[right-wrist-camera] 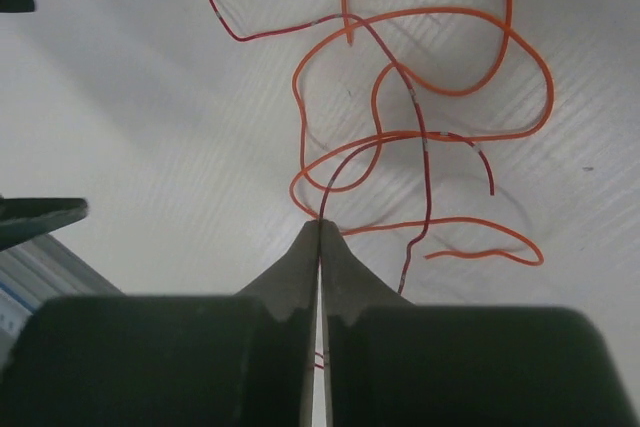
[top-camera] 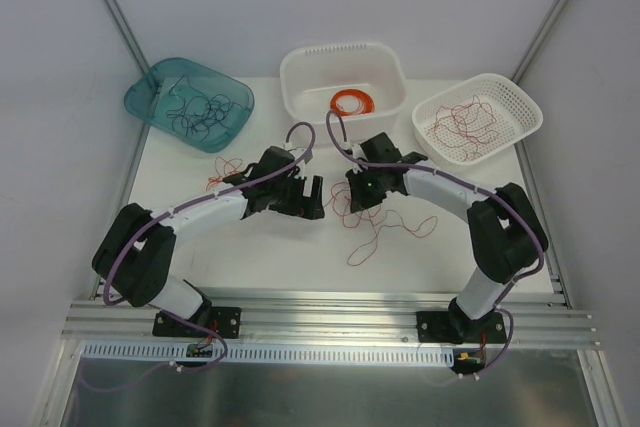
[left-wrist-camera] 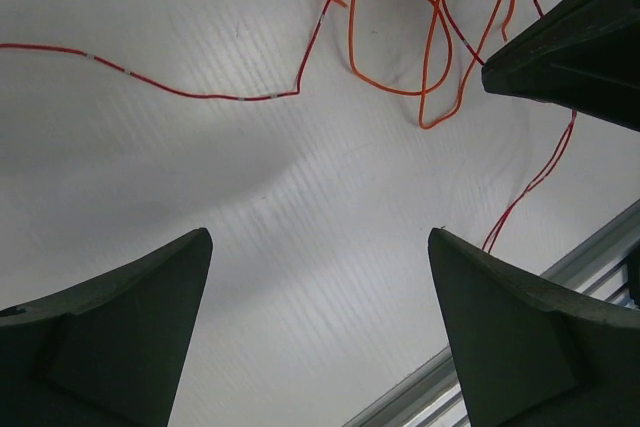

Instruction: Untangle the cables

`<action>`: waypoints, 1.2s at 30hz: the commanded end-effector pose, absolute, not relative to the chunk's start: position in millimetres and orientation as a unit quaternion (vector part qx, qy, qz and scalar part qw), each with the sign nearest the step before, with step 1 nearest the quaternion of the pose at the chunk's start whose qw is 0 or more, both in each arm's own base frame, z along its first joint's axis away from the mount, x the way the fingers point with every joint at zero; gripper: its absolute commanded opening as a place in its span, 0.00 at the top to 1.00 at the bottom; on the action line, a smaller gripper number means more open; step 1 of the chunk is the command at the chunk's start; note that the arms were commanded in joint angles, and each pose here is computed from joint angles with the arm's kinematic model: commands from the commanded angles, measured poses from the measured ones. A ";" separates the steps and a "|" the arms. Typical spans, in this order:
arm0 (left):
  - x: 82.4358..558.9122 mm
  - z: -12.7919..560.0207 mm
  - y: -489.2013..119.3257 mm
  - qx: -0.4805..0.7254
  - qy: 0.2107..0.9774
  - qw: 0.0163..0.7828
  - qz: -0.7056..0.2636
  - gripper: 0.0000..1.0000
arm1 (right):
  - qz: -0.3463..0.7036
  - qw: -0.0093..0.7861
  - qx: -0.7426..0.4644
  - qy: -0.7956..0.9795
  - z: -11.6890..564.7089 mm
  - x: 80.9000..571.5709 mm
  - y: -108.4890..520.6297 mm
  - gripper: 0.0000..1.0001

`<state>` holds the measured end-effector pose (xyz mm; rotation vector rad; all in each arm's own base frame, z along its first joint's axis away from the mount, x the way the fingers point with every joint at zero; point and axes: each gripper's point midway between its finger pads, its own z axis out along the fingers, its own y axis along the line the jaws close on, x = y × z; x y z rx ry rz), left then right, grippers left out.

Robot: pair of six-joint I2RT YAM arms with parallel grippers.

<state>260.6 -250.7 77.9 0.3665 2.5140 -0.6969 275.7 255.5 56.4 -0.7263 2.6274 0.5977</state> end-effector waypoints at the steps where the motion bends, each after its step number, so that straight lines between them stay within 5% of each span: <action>1: 283.2 97.4 -273.0 0.171 0.896 0.307 -0.272 0.10 | 0.272 0.231 -0.248 0.901 108.5 280.9 263.7 0.99; 13: 297.0 102.5 -334.5 0.235 0.850 0.340 -0.327 0.14 | 0.402 0.282 -0.180 0.852 194.7 285.8 252.2 0.99; 36: 263.8 138.4 -345.8 0.233 0.779 0.369 -0.451 0.11 | 0.399 0.286 -0.166 0.855 195.8 278.6 244.3 0.99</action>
